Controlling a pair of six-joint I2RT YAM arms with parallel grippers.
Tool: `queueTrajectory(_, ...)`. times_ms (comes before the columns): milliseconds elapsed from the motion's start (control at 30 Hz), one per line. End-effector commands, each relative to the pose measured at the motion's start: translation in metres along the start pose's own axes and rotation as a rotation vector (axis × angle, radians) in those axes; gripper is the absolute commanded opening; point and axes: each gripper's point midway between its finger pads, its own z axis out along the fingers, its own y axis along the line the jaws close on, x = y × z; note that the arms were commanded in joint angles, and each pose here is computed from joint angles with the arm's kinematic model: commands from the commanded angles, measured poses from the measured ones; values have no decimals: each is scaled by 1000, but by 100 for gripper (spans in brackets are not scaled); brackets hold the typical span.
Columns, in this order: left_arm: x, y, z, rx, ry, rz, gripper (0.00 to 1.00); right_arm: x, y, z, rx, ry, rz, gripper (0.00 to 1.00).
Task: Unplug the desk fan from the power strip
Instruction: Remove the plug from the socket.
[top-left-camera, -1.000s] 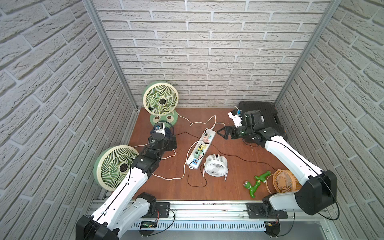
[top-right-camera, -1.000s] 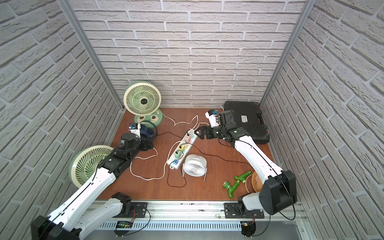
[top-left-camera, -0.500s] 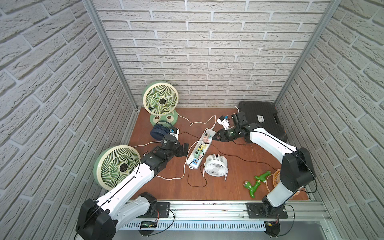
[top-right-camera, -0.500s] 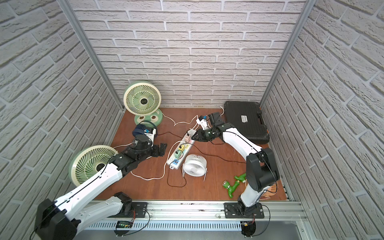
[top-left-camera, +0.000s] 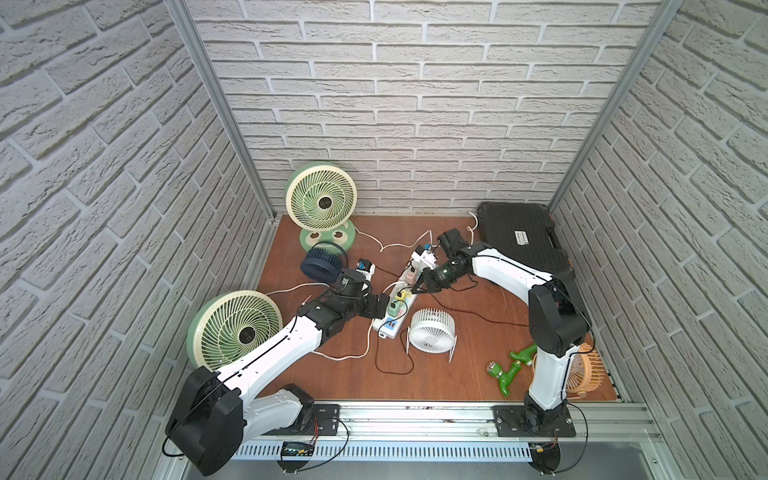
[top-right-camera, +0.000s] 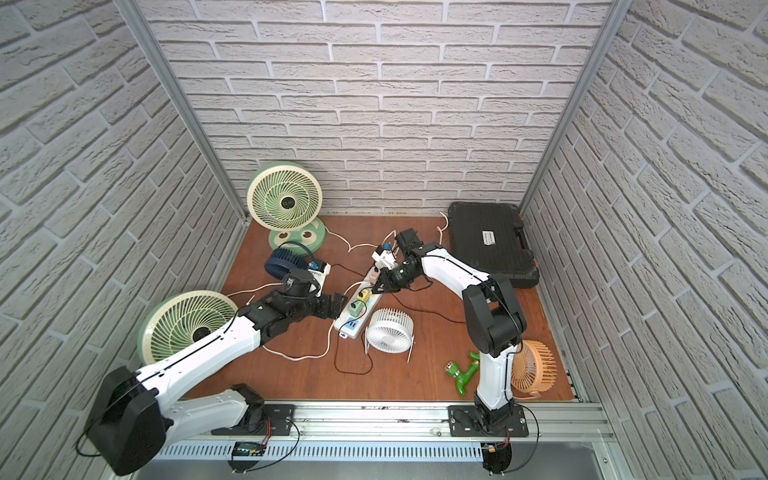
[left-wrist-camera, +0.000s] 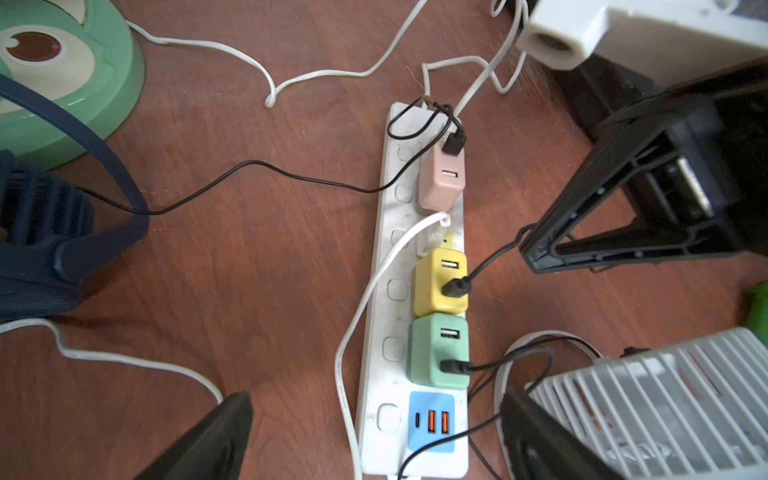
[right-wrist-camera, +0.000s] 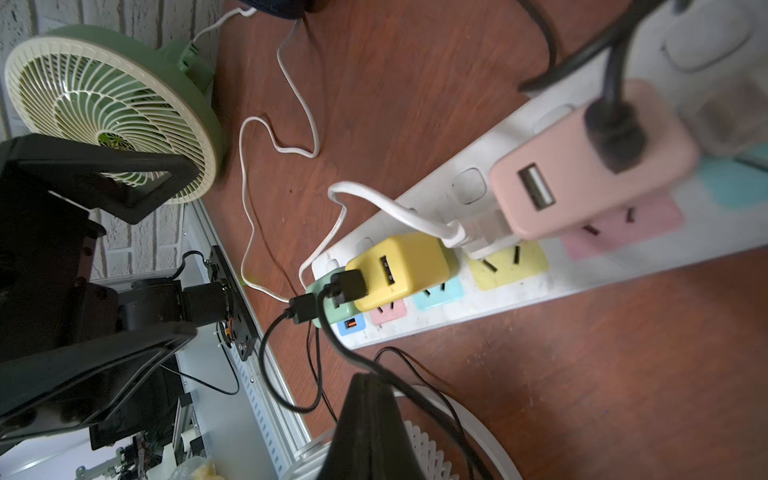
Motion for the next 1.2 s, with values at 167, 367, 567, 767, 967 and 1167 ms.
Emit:
queueTrajectory(167,1,-21,14,72,0,84,93,-1,-19,24,62,35,-12,3)
queueTrajectory(367,3,-22,19,44,-7,110,89,-7,-28,33,78,-3,-6,3)
queueTrajectory(567,0,-21,20,12,-39,131,83,-9,-23,41,69,-30,-65,3)
queueTrajectory(767,2,-25,20,-7,-46,169,80,-9,-18,46,101,-61,-201,3)
queueTrajectory(967,3,-24,19,-23,-54,173,77,-6,-27,53,114,-84,-243,3)
queueTrajectory(1167,4,-26,19,-52,-65,192,71,-3,-37,54,163,-76,-257,3)
